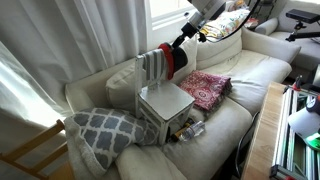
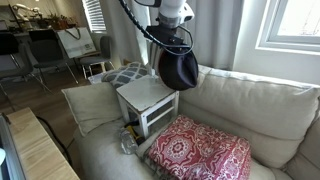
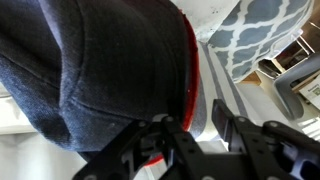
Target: Put the black hat on the orange hat
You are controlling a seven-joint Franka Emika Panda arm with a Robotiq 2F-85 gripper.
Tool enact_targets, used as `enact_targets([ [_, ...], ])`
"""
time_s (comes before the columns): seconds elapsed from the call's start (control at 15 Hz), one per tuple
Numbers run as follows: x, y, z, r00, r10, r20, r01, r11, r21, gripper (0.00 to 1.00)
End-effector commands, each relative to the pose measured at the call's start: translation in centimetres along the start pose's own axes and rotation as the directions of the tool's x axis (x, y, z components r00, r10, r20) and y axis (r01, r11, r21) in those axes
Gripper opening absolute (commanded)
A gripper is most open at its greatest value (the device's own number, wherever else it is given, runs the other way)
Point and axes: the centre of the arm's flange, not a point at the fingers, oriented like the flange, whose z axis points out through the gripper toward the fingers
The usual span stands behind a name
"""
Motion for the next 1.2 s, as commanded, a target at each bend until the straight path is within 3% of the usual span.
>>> enact_targets([
  [0.0, -0.3, 0.1, 1.1, 1.0, 0.025, 0.006, -0.025, 1.0, 0.005, 0.08],
  [0.13, -0.5, 0.3, 1.3, 1.0, 0.029, 0.006, -0.029, 1.0, 0.001, 0.0],
  [0.47, -0.4, 1.1, 0.8, 0.999, 0.044, 0.001, -0.044, 0.999, 0.023, 0.01],
  [0.8, 0.4, 3.1, -2.9, 0.999, 0.035, 0.001, -0.035, 0.998, 0.049, 0.01],
  [1.13, -0.9, 7.1, -7.9, 0.997, 0.038, 0.062, -0.041, 0.998, 0.042, 0.01],
])
